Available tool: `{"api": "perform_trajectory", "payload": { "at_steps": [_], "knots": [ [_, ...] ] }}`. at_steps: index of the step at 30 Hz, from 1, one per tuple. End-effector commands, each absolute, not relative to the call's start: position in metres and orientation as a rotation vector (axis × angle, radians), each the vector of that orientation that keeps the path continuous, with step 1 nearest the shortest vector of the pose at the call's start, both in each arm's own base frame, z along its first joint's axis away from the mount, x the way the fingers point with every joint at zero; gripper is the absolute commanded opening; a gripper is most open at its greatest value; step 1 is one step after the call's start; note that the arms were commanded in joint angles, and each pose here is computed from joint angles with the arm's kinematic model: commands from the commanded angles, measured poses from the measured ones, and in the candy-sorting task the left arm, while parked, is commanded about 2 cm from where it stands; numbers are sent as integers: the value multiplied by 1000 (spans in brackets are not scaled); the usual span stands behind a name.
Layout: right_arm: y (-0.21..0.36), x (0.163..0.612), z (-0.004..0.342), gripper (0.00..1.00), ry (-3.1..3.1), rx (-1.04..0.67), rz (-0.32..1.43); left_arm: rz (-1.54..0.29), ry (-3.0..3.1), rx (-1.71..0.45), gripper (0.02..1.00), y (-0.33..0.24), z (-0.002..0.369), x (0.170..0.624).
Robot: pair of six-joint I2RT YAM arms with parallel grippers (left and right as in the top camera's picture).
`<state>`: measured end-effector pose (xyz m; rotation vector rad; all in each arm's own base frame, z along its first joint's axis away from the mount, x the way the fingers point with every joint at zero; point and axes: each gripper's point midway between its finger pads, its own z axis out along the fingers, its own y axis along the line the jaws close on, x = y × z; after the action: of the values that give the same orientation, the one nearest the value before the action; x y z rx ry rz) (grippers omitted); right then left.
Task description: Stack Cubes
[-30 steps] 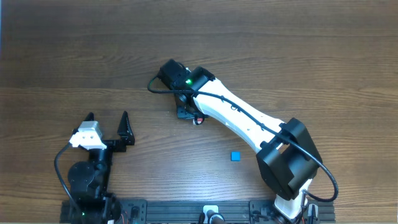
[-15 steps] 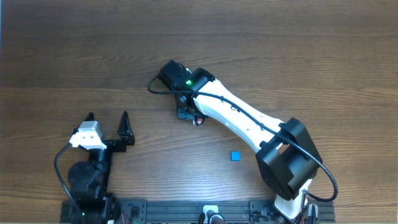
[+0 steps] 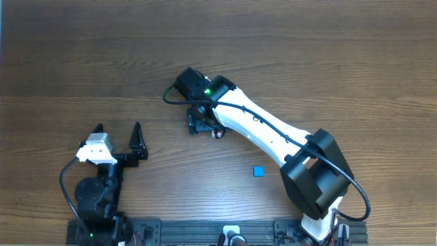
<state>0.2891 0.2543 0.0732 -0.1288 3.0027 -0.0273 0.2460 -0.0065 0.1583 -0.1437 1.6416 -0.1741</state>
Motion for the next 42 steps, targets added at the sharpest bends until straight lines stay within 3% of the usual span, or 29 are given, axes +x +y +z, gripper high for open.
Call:
{"api": "perform_trajectory", "payload": {
  "at_steps": [1,8,12,20,26,30,42],
  "knots": [
    [257,284,73,993,3009,-141,-17,-167,1640,-129,1000,-7,157,246],
    [256,262,122,991,2950,-227,42,-166,1641,-129,1000,-7,157,246],
    [239,243,131,991,2991,-245,-14,-167,1641,-129,1000,-7,157,246],
    [207,204,97,993,3048,-158,-76,-166,1641,-129,1000,-7,157,246],
    [190,173,59,993,3053,-128,84,-166,1640,-129,1000,-7,157,246],
    [172,165,36,993,3084,-41,51,-167,1641,-129,1000,-7,157,246],
    [149,162,19,993,3108,115,0,-166,1641,-129,1000,-7,157,246]
  ]
}}
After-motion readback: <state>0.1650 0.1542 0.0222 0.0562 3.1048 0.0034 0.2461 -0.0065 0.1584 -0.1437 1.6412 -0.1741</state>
